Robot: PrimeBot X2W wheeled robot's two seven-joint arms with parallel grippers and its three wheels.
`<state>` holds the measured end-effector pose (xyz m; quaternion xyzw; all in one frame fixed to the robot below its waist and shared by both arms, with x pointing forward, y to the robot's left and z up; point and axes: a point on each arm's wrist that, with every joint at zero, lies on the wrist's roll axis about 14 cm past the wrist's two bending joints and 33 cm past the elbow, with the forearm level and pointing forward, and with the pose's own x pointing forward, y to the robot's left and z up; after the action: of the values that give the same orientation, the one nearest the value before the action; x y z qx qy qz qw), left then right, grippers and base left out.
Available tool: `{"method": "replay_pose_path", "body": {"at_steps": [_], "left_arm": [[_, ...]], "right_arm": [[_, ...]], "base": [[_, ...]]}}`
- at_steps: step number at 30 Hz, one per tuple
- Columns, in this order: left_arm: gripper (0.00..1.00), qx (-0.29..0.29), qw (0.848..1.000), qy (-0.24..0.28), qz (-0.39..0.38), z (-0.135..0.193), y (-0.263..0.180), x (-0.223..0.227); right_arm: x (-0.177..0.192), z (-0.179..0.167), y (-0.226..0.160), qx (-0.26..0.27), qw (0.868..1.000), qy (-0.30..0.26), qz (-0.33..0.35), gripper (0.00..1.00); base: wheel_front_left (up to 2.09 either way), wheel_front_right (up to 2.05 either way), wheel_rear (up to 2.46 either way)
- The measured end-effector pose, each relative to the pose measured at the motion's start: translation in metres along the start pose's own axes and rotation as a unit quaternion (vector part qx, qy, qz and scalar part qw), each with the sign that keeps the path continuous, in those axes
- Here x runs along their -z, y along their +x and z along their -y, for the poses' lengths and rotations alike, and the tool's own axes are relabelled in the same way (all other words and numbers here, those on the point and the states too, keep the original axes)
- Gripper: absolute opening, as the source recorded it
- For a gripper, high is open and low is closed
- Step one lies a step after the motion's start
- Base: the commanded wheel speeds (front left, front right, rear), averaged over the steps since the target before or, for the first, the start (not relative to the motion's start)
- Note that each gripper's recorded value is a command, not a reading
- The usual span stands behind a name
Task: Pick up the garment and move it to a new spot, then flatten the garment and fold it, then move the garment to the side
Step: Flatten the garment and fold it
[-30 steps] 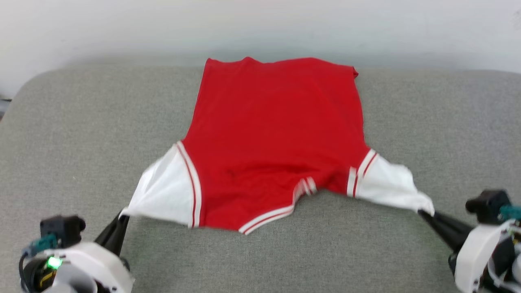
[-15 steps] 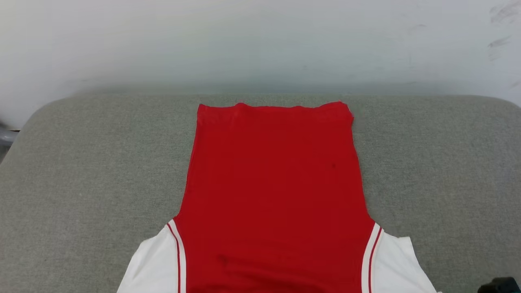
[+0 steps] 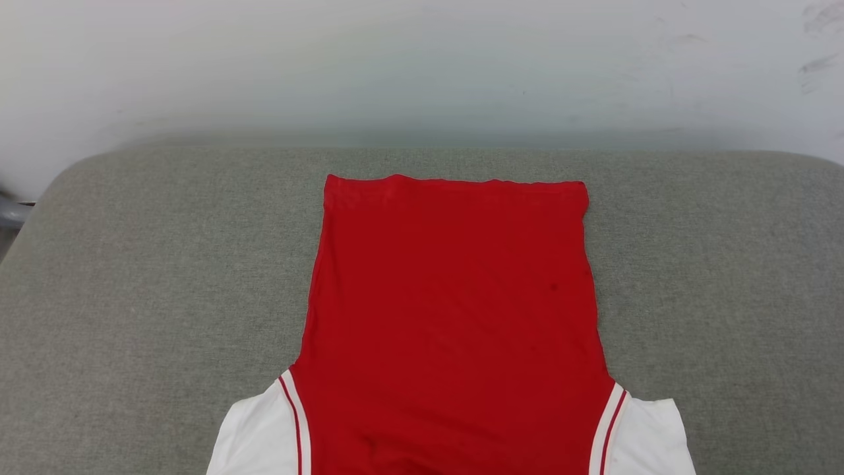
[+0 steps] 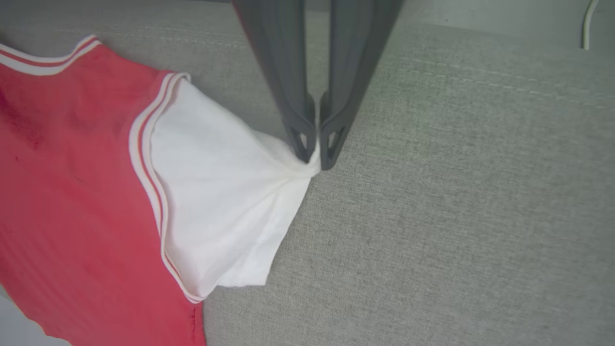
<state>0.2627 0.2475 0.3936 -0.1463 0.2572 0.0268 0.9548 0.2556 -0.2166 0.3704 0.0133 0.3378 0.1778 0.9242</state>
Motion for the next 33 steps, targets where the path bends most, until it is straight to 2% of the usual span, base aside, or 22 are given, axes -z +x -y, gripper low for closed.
{"method": "replay_pose_path", "body": {"at_steps": [3,6,13,17,19,25,29,33], "left_arm": [[0.00,0.007,1.000,0.003,0.014,0.006,0.002,-0.006],[0.00,0.012,0.999,0.006,0.032,0.011,0.005,-0.016],[0.00,0.023,0.996,0.013,0.081,0.027,0.013,-0.041],[0.00,0.030,0.994,0.019,0.103,0.035,0.020,-0.055],[0.00,0.035,0.993,0.020,0.114,0.040,0.026,-0.062],[0.00,0.039,0.991,0.016,0.128,0.050,0.043,-0.070],[0.00,0.031,0.991,0.012,0.129,0.050,0.052,-0.070],[0.00,0.022,0.993,0.010,0.120,0.047,0.062,-0.063]], "right_arm": [[-0.021,0.005,0.004,0.007,0.999,0.000,0.032,1.00],[-0.062,0.020,0.007,0.023,0.996,-0.017,0.087,1.00],[-0.201,0.042,0.011,0.043,0.970,-0.091,0.220,1.00],[-0.267,0.034,0.026,0.030,0.960,-0.121,0.250,1.00],[-0.294,0.033,0.038,0.027,0.959,-0.130,0.249,1.00],[-0.329,0.030,0.097,0.020,0.976,-0.146,0.158,1.00],[-0.313,0.042,0.144,0.031,0.990,-0.133,0.029,1.00],[-0.293,0.050,0.180,0.039,0.988,-0.116,-0.091,1.00]], "base": [[0.00,0.00,0.00],[0.00,0.00,0.00],[0.00,0.00,0.00],[0.00,0.00,0.00],[0.00,0.00,0.00],[0.00,0.00,0.00],[0.00,0.00,0.00],[0.00,0.00,0.00]]}}
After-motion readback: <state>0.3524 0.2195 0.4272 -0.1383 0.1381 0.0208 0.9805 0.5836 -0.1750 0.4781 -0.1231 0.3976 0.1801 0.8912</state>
